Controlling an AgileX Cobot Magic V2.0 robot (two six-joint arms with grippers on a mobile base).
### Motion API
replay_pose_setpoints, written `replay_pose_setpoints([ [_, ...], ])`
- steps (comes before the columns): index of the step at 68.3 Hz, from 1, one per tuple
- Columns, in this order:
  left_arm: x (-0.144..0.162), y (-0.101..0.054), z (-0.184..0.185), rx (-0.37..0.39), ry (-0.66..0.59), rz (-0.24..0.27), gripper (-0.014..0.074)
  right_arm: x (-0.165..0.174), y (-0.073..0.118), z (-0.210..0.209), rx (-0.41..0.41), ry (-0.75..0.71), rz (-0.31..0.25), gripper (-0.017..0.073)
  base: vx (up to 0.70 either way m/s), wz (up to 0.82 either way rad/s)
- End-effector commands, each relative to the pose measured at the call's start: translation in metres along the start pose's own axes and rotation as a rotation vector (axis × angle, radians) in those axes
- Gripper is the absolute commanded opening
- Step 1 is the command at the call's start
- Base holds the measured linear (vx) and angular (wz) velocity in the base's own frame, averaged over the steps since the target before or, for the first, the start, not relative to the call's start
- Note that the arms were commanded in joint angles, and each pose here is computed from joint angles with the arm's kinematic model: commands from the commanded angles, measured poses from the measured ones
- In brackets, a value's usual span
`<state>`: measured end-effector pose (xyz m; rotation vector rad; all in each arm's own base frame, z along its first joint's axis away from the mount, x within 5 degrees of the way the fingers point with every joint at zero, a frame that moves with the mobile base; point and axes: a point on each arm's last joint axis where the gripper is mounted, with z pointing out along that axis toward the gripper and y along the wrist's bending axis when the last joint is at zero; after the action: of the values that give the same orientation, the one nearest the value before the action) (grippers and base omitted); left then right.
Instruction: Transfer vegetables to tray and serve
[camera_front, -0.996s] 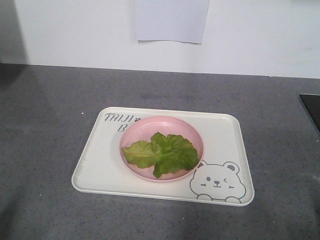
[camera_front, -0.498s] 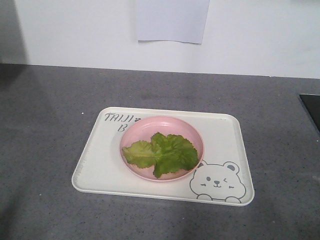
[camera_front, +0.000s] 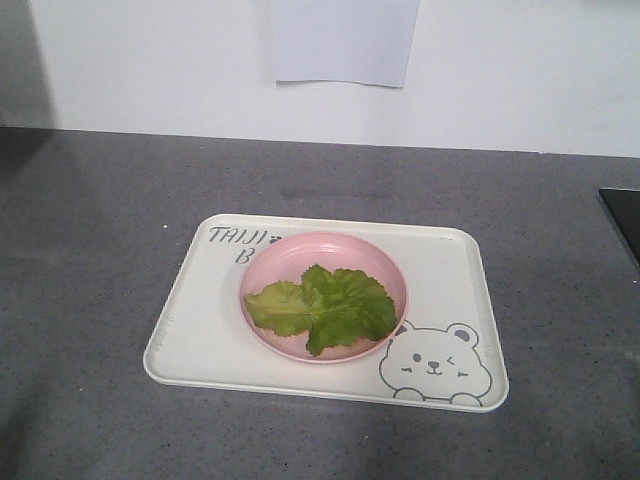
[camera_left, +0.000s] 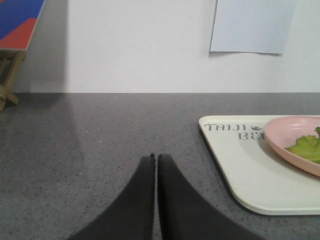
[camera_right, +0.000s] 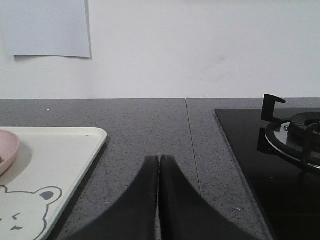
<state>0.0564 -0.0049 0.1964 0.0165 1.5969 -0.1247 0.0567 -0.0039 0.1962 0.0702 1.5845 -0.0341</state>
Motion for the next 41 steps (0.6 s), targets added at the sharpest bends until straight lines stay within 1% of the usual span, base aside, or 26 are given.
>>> replay_pose_setpoints([
  [1,0.0007,-0.0006,-0.0002,0.015,-0.063,-0.021,-0.0008,-0.0058,0.0007,-0.0004,-0.008,-0.087,-0.018,-0.0005,0.00,0.00],
  [41,0.0007,-0.0006,-0.0002,0.015,-0.063,-0.021,-0.0008,-0.0053,0.0007,-0.0002,-0.008,-0.080,-0.018,-0.0005,0.00,0.00],
])
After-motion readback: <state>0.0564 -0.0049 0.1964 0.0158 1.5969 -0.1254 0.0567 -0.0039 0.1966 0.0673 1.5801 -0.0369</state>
